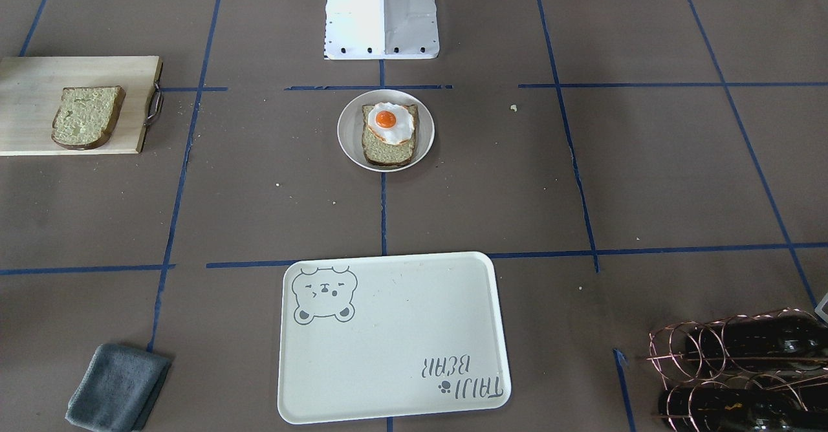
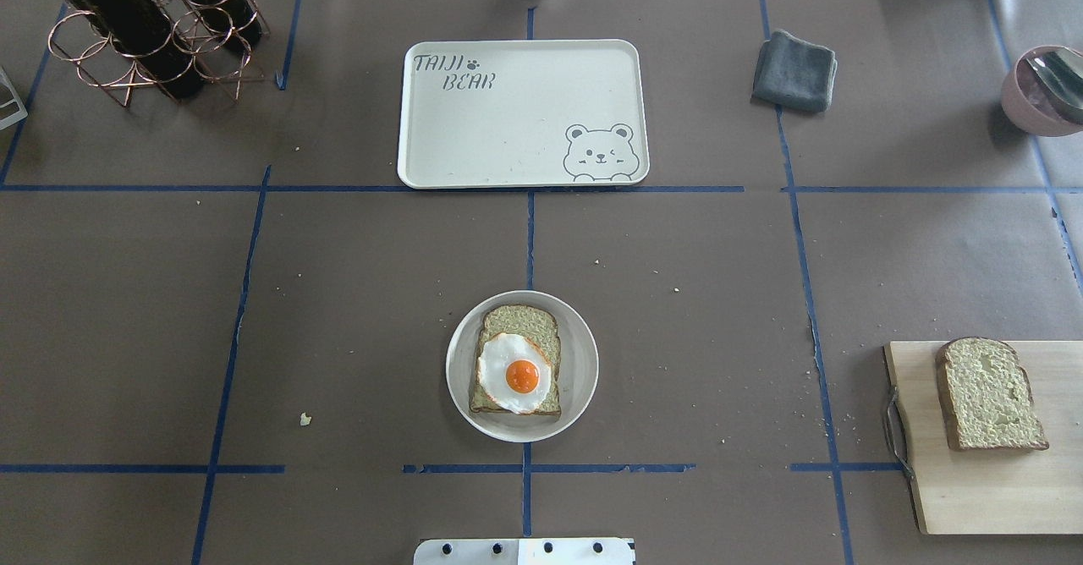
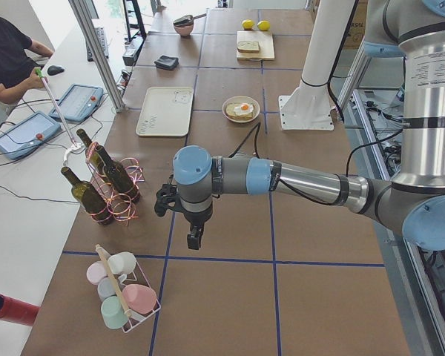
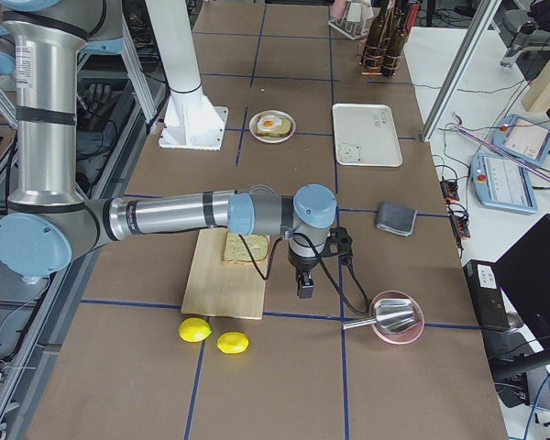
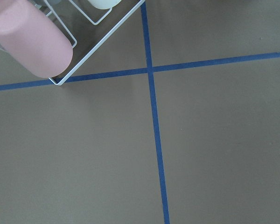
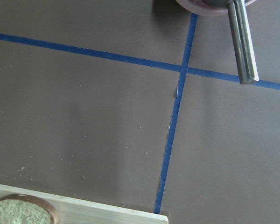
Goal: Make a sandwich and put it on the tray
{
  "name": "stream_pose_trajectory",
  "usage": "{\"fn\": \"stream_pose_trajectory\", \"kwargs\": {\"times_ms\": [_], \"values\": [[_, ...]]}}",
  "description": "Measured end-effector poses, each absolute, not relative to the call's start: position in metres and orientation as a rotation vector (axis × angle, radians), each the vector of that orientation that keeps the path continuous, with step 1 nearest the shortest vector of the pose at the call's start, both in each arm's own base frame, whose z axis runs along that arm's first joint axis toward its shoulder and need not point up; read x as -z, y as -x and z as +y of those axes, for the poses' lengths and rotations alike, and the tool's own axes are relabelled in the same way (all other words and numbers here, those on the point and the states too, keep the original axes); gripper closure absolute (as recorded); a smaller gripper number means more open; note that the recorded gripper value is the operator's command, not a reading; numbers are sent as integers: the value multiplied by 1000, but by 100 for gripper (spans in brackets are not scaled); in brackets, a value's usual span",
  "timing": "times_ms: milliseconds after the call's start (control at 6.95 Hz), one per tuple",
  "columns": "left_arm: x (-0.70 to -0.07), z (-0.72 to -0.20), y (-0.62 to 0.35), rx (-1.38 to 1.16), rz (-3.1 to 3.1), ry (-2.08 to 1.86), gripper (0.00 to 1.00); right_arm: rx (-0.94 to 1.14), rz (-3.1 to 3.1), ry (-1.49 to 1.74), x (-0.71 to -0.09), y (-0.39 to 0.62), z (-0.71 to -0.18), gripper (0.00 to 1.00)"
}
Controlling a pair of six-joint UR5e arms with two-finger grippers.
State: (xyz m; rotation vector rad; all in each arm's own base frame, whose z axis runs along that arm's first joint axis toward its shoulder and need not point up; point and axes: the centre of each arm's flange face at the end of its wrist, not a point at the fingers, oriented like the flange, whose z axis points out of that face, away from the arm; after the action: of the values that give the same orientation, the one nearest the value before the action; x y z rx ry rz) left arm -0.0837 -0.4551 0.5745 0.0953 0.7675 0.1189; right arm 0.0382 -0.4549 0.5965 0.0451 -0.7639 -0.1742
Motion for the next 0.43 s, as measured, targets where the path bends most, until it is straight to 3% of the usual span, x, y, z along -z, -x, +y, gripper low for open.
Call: {"fn": "stream_pose_trajectory", "kwargs": {"times_ms": [431], "values": [[-565, -458, 80, -136, 795, -130, 0, 262, -874, -109, -600, 7, -404, 0]]}}
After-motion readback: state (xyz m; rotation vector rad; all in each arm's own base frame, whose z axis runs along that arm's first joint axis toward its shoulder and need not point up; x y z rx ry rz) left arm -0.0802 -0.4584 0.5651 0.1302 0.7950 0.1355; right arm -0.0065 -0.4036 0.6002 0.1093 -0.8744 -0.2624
